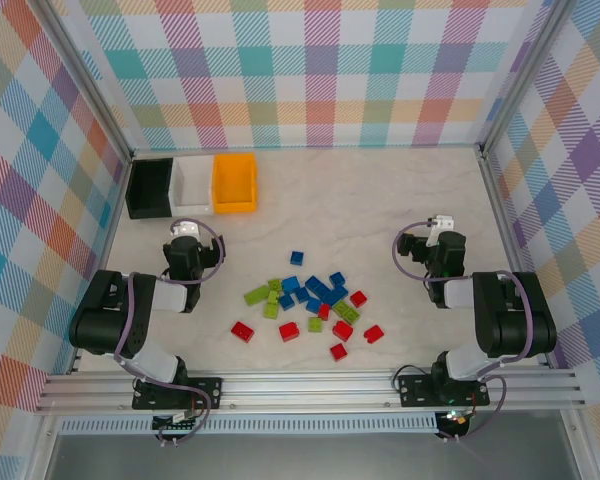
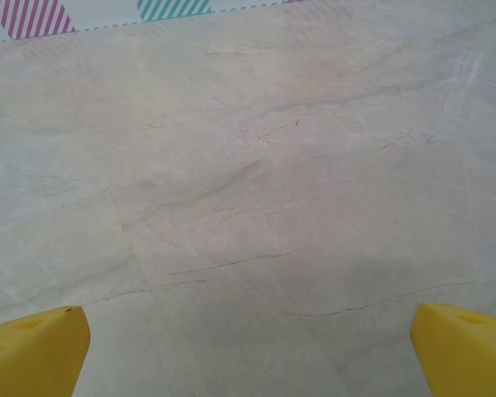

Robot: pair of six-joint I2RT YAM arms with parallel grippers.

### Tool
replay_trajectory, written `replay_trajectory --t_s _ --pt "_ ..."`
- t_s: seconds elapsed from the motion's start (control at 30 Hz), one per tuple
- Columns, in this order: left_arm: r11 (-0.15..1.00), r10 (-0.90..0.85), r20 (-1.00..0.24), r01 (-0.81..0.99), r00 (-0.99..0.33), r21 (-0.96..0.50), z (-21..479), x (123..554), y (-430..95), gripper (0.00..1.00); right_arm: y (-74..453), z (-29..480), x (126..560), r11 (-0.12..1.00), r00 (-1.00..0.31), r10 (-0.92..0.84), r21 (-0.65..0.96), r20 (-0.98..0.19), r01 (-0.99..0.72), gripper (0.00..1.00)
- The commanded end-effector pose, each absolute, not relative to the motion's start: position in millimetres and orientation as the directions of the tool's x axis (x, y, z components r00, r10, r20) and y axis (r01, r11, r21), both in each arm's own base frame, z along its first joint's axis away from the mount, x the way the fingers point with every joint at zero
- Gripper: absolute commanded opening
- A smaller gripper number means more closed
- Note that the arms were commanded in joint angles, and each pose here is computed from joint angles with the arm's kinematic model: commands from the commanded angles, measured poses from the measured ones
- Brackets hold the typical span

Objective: Sort the legos into containers by color

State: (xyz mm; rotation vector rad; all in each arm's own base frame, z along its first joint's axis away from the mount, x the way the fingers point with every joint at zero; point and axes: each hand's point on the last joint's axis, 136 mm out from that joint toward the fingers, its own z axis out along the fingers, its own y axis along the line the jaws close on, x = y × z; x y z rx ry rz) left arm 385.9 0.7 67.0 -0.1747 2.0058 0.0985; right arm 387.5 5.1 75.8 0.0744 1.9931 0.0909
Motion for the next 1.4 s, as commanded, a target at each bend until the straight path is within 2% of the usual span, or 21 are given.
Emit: replay_trajectory --t_s 0.0,1.3,1.37 --pt "0.986 -0.085 -0.921 -0.168 -0.380 -0.021 81.2 394.6 3.2 1.00 9.6 92.2 396.3 0.996 -0.361 0.075 0.088 -0.930 -0.020 1.00" --pt "0.985 -0.086 -0.923 -0.170 -0.374 -0.023 83.3 394.5 3.5 1.00 10.1 92.1 396.8 0.996 -0.364 0.074 0.088 -0.928 -0.021 1.00" --pt "0.981 -0.089 -0.908 -0.194 -0.410 -0.008 92.3 395.5 6.8 1.00 1.5 97.3 396.2 0.996 -0.366 0.092 0.087 -0.926 0.031 1.00"
